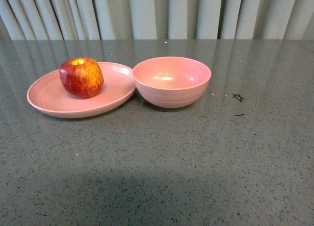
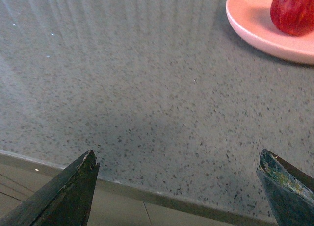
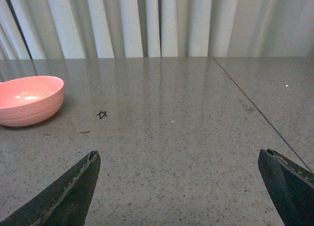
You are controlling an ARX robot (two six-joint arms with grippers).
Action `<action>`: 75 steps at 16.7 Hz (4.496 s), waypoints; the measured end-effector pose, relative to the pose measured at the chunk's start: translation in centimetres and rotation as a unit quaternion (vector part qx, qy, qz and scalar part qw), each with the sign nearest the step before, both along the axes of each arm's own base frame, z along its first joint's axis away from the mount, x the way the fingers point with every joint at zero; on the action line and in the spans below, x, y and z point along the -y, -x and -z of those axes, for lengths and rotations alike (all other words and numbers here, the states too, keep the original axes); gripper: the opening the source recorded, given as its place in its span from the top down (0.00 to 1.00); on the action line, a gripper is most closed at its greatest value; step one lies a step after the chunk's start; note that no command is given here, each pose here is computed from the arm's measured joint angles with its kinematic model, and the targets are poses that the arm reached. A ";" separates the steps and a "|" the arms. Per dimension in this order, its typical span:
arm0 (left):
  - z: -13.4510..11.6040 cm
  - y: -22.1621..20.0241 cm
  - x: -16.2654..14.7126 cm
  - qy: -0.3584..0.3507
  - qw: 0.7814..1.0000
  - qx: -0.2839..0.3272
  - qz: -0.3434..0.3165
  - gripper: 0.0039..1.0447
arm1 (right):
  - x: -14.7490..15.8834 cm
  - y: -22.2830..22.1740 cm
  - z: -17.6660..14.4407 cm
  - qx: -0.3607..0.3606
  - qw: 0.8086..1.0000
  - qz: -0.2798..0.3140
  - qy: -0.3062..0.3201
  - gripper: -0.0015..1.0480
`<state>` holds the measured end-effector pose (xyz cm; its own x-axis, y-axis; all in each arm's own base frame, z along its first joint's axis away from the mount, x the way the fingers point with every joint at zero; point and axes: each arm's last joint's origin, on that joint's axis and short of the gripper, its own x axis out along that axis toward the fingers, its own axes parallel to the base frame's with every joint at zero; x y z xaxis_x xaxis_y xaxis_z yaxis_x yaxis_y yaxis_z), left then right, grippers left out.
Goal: Move apple from plate to bowl
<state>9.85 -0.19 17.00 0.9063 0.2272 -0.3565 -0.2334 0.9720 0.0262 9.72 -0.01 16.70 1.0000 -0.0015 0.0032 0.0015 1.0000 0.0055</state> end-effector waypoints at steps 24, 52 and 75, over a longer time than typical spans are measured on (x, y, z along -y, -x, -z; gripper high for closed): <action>-6.1 -27.3 5.6 0.027 0.966 -0.066 0.247 0.06 | 0.0 0.0 0.0 0.001 1.000 -0.001 0.000 0.06; -11.9 -28.7 9.9 -0.005 0.951 -0.063 0.303 0.33 | 0.0 0.0 0.0 0.001 1.000 -0.001 0.000 0.06; -6.5 -29.5 19.1 -0.015 0.909 -0.138 0.394 0.34 | 0.0 0.0 0.0 0.001 1.000 -0.001 0.000 0.06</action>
